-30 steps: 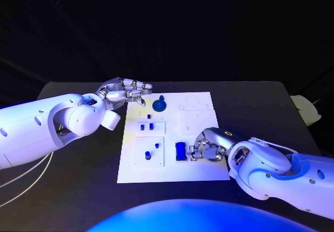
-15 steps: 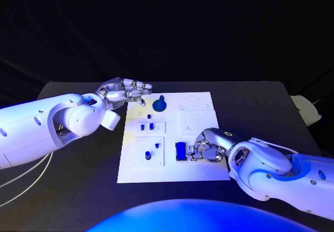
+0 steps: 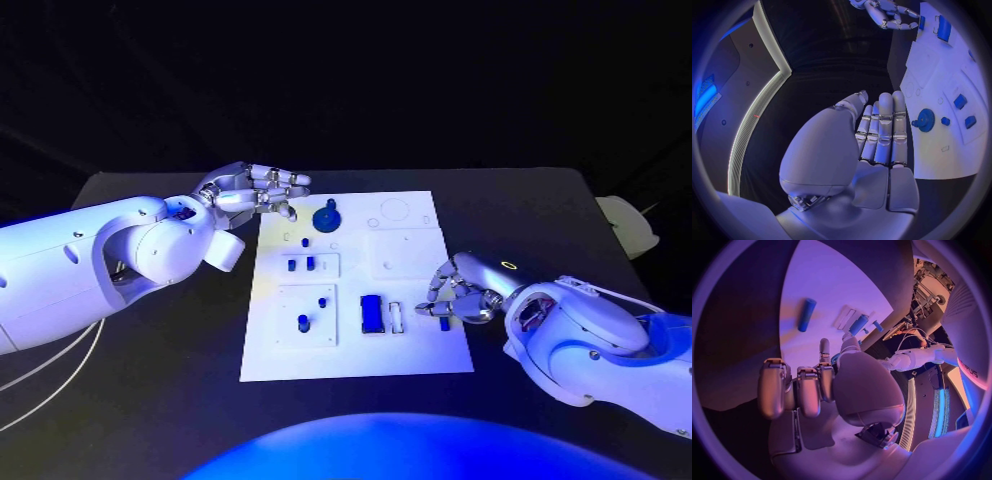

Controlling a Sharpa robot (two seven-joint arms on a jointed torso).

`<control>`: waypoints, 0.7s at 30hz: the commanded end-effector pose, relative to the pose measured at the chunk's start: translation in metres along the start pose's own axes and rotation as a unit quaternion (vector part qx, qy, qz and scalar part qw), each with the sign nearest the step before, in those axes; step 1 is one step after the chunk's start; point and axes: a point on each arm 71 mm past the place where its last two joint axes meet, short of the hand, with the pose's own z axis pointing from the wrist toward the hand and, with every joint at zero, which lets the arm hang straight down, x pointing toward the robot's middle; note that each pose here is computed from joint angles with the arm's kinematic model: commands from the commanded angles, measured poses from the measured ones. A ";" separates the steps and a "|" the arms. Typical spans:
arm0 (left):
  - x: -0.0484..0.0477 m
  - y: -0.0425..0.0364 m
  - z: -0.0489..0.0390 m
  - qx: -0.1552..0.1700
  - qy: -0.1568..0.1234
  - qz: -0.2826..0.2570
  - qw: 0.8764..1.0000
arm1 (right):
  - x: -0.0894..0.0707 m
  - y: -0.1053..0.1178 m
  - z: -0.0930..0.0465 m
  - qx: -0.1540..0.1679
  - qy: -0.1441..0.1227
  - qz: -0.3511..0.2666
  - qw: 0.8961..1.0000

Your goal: Assemble the parts on the task board

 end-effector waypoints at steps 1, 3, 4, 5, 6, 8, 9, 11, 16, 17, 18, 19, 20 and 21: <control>0.0025 -0.0010 0.0007 0.004 0.009 -0.003 1.000 | -0.007 -0.008 -0.003 0.003 -0.020 -0.004 1.000; 0.0027 -0.0009 0.0009 0.004 0.009 -0.003 1.000 | -0.009 -0.013 -0.005 0.009 -0.023 -0.011 1.000; 0.0028 -0.0008 0.0011 0.004 0.010 -0.003 1.000 | -0.010 -0.015 -0.005 0.011 -0.024 -0.015 1.000; 0.0029 -0.0008 0.0012 0.004 0.010 -0.003 1.000 | -0.011 -0.017 -0.005 0.013 -0.024 -0.018 0.999; 0.0031 -0.0008 0.0013 0.004 0.010 -0.003 1.000 | -0.011 -0.019 -0.006 0.014 -0.025 -0.022 0.999; 0.0034 -0.0007 0.0015 0.004 0.010 -0.003 1.000 | -0.012 -0.022 -0.006 0.018 -0.025 -0.028 0.999; 0.0036 -0.0007 0.0016 0.004 0.011 -0.003 1.000 | -0.012 -0.024 -0.006 0.020 -0.023 -0.032 0.999; 0.0038 -0.0007 0.0017 0.004 0.011 -0.003 1.000 | -0.011 -0.026 -0.006 0.022 -0.022 -0.035 0.999; 0.0033 -0.0005 0.0015 0.003 0.010 -0.003 1.000 | -0.004 -0.029 -0.006 0.026 -0.011 -0.043 0.999; 0.0032 -0.0005 0.0014 0.003 0.010 -0.003 1.000 | -0.003 -0.029 -0.006 0.026 -0.009 -0.044 0.999; 0.0033 -0.0005 0.0014 0.003 0.010 -0.003 1.000 | -0.001 -0.029 -0.005 0.026 -0.006 -0.045 0.999; 0.0033 -0.0005 0.0014 0.003 0.010 -0.003 1.000 | 0.000 -0.029 -0.005 0.026 -0.005 -0.045 0.999; 0.0034 -0.0005 0.0014 0.003 0.010 -0.003 1.000 | 0.002 -0.028 -0.005 0.025 -0.002 -0.045 0.999; 0.0035 -0.0005 0.0014 0.003 0.011 -0.003 1.000 | 0.004 -0.028 -0.005 0.025 0.000 -0.045 0.999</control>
